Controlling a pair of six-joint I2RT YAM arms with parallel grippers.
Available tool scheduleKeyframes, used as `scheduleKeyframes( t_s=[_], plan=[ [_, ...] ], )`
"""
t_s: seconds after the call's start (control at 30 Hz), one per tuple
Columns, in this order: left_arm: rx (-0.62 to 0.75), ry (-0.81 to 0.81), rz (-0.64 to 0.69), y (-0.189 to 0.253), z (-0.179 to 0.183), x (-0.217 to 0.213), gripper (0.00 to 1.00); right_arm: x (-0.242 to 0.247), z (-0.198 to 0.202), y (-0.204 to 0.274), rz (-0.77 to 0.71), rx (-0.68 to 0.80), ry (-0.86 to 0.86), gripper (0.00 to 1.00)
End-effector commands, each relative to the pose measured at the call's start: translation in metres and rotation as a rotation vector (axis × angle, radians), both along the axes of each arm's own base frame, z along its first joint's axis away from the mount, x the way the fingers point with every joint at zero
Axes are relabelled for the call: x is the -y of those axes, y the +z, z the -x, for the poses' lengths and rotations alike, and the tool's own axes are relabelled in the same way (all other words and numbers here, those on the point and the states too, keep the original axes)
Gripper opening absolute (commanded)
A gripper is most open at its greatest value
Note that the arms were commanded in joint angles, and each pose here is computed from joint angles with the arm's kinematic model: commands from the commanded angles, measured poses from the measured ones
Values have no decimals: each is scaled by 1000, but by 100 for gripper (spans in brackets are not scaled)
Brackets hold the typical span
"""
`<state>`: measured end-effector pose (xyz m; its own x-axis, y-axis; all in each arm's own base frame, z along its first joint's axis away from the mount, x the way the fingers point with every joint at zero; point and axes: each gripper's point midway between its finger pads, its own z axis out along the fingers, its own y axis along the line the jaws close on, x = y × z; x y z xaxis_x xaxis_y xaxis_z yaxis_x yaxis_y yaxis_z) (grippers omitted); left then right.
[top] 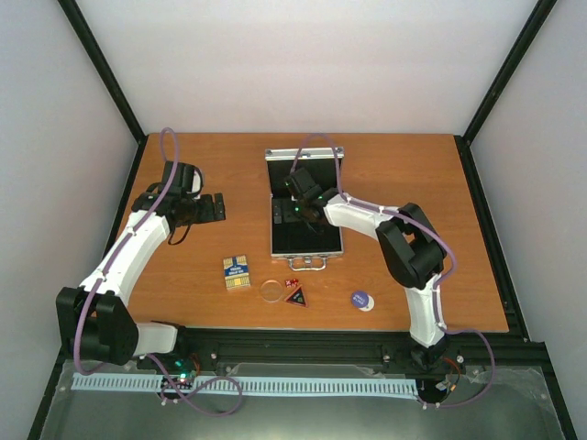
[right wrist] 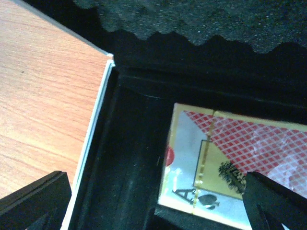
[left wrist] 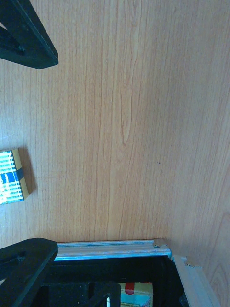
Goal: Pack up texas hold em set
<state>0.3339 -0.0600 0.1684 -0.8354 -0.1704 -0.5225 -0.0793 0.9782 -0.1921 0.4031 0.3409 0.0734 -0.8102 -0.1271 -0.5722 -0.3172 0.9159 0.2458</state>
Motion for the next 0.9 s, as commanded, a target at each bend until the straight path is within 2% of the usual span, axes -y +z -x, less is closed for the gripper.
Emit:
scheduleKeyframes(
  t_s=[0.0, 0.37, 0.6, 0.87],
  plan=[
    [26, -19, -10, 7, -4, 1, 100, -4, -7, -10, -29, 1, 24, 100],
    [24, -19, -14, 6, -6, 1, 100, 3, -19, 3, 5, 73, 2, 100],
    [14, -20, -15, 2, -6, 1, 100, 15, -22, -40, 92, 53, -22, 100],
    [11, -22, -13, 1, -8, 2, 100, 21, 7, -73, 78, -69, 3, 100]
  ],
)
